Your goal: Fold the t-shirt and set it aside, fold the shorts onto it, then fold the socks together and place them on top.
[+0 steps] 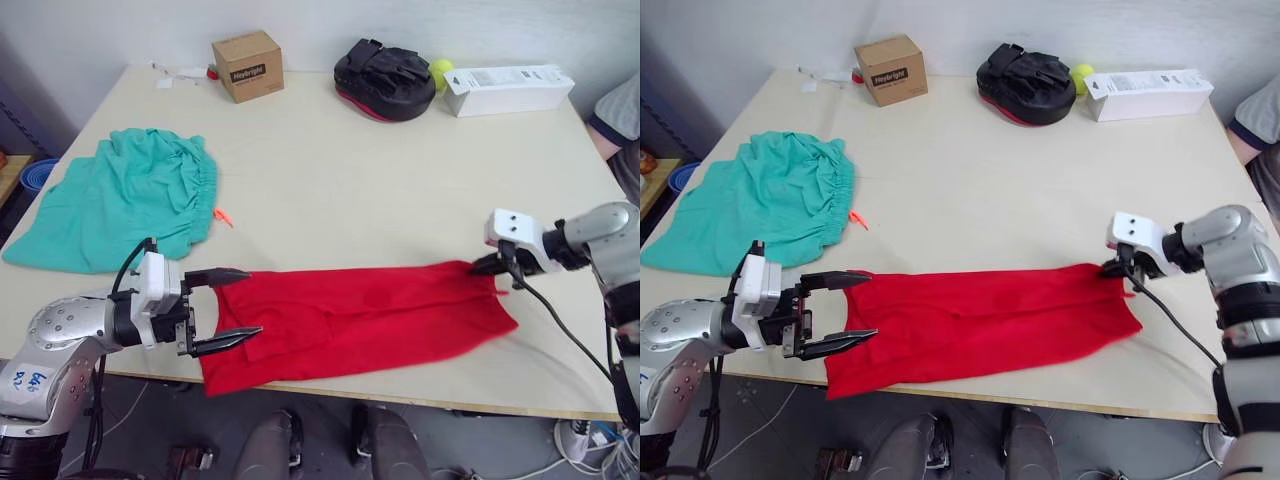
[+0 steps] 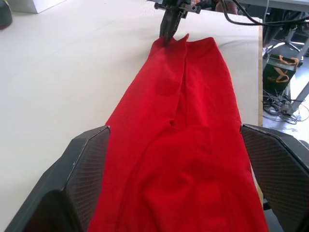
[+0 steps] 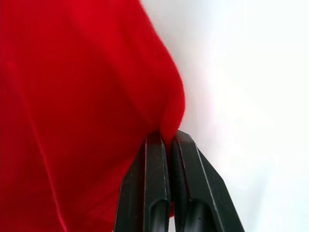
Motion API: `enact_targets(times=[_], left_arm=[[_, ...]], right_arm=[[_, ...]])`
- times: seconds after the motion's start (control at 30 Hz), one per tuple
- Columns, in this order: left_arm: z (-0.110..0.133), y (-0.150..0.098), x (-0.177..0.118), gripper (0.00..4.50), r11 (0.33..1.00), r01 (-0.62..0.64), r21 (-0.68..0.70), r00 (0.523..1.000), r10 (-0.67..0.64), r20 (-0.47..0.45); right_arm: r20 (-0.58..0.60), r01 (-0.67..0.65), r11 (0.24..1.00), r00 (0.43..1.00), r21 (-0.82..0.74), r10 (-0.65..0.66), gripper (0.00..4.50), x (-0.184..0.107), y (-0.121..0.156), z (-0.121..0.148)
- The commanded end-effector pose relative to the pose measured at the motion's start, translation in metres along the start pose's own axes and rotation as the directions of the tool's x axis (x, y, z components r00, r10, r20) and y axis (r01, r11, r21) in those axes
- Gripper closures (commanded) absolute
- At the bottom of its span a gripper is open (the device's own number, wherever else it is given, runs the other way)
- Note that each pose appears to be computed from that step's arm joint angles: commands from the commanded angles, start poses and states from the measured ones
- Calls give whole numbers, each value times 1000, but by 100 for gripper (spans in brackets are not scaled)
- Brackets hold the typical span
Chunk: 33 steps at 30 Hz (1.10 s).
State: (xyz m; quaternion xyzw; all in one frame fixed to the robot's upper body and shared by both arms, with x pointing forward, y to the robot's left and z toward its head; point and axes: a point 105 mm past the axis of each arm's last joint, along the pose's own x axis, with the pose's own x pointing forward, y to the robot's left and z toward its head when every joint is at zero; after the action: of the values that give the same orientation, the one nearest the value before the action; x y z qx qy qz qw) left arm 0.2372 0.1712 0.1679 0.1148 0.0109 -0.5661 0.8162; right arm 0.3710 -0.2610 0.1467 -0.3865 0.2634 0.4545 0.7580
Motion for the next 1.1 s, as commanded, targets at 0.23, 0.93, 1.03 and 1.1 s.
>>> enact_targets(times=[0.23,0.93,1.03,1.1], left_arm=[[-2,8,8,0,994,-103,36,995,102,22],[-13,65,17,0,994,-104,-28,993,102,-58],[-24,82,22,0,994,-102,-23,985,98,-145],[-34,93,30,0,995,-87,-49,972,74,-222]], right_arm=[[85,333,880,942,-338,-324,448,10,-53,52],[270,32,696,908,718,-320,1,-97,-7,-28],[225,-18,571,929,821,-294,1,-90,25,-36],[216,-57,482,935,874,-282,1,-75,48,-36]])
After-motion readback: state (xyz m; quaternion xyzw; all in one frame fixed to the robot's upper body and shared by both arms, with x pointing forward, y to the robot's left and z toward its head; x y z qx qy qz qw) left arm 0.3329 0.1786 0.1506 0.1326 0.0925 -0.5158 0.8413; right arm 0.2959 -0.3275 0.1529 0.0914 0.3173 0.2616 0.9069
